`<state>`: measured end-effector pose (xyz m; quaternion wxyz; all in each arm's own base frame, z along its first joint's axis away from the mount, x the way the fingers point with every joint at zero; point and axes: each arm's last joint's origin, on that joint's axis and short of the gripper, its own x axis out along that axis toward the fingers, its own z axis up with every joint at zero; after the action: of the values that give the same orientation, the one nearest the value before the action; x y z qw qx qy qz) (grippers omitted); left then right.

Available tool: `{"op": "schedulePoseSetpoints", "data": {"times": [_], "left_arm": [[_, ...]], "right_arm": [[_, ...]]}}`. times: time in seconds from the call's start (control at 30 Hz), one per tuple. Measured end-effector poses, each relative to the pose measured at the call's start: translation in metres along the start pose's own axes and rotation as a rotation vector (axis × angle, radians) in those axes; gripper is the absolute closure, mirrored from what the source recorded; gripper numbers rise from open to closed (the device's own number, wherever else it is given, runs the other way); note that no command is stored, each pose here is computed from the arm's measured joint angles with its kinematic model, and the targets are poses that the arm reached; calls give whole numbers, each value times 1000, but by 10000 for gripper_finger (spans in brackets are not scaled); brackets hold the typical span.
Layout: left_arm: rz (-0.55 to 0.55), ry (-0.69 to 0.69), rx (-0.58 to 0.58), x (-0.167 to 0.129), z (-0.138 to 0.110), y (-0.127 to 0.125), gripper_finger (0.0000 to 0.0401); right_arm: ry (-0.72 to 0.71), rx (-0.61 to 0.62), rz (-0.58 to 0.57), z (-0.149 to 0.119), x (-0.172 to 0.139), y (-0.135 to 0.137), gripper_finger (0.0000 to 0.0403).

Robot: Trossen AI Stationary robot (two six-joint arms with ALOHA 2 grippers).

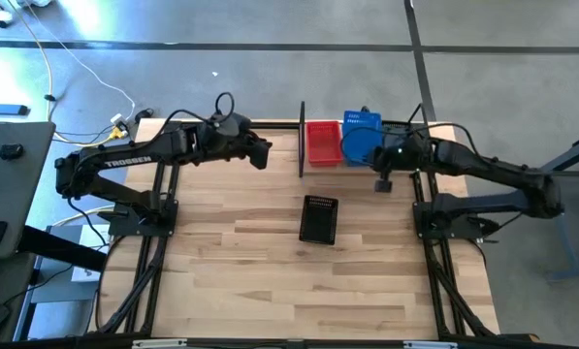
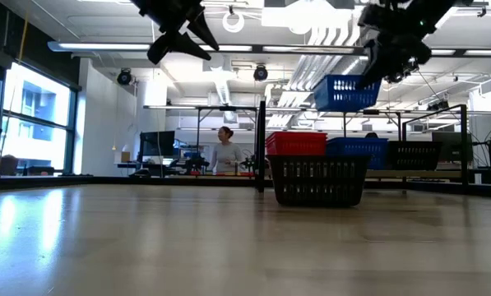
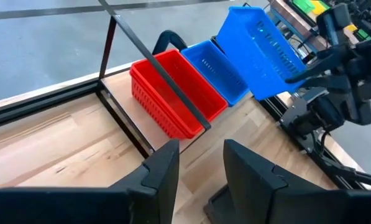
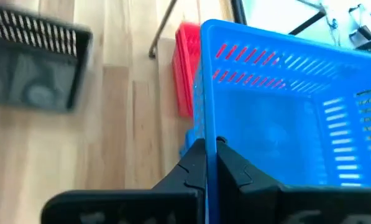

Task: Stack baskets on shelf by color
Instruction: Stack the blue bin on the other blue bins on the shelf

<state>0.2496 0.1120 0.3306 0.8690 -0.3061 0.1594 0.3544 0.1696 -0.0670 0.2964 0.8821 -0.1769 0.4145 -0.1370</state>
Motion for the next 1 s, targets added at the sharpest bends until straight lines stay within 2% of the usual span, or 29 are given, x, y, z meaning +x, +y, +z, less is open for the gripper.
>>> {"op": "schedulePoseSetpoints", "data": {"times": [0.23,0.47,1.0], "left_arm": [[5,-1,-3,0,1,2,286],[5,-1,-3,0,1,2,286],[10,-4,-3,1,1,2,286]], "right_arm": [[27,-104,16,-16,7,-16,403],[38,-141,61,-25,16,-28,403],[173,-103,146,-38,49,-38,403]]}}
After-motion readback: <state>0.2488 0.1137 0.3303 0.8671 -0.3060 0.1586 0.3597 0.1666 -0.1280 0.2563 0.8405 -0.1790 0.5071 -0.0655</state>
